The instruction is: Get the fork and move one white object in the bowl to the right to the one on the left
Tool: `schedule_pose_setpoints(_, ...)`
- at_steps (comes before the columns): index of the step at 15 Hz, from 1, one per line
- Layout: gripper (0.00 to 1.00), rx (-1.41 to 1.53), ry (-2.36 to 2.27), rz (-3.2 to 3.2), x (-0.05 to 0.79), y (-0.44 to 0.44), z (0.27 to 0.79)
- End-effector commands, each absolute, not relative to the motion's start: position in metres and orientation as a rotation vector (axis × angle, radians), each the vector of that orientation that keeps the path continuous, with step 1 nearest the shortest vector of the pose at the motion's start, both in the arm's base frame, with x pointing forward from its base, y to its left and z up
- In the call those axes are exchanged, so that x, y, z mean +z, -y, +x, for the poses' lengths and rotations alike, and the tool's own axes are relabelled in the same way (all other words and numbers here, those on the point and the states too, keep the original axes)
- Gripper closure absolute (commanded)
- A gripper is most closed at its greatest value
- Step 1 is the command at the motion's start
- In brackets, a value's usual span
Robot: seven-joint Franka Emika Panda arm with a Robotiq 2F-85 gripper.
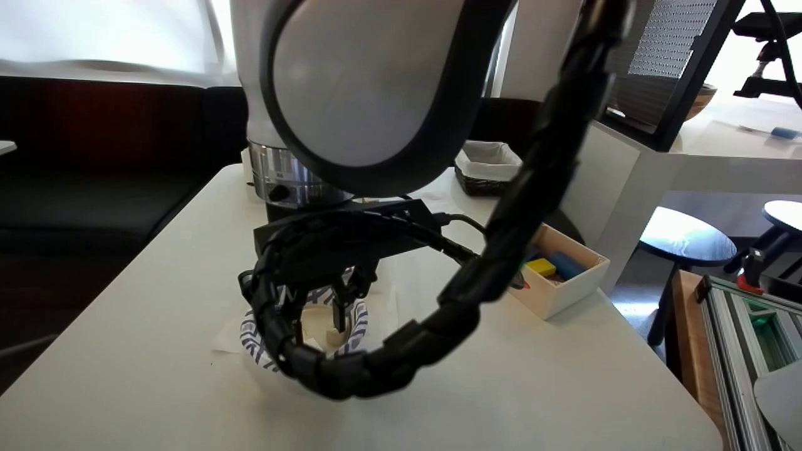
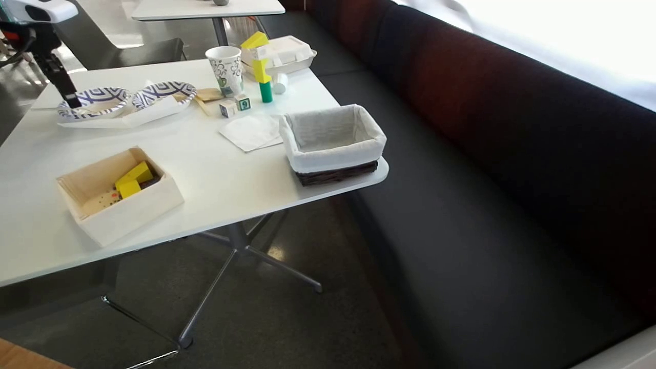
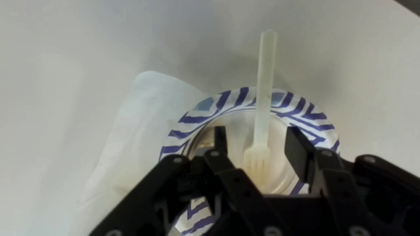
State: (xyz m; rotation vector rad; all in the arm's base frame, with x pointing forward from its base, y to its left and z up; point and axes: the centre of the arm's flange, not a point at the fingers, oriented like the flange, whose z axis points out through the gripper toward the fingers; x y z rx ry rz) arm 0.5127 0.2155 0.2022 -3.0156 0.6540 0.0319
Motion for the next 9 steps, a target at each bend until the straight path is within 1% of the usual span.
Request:
schedule_pose_setpoints(1, 0.42, -0.005, -0.674, -3.000, 0.196, -0.218, 0.509)
schedule_pose_setpoints(2, 0.46, -0.006, -0.675, -3.000, 0.195, -0.218, 0.510)
schedule_pose_setpoints(3, 0.43, -0.008, -0.677, -2.999, 0.194, -0.218, 0.511)
schedule_pose_setpoints(5, 0.45, -0.012, -0.678, -2.993, 0.191, -0.218, 0.513)
schedule_pose_setpoints(6, 0.44, -0.014, -0.679, -2.989, 0.188, -0.218, 0.514)
schedule_pose_setpoints(8, 0.39, -0.014, -0.679, -2.982, 0.184, -0.218, 0.516)
schedule_pose_setpoints(9, 0.38, -0.011, -0.681, -2.981, 0.181, -0.218, 0.517)
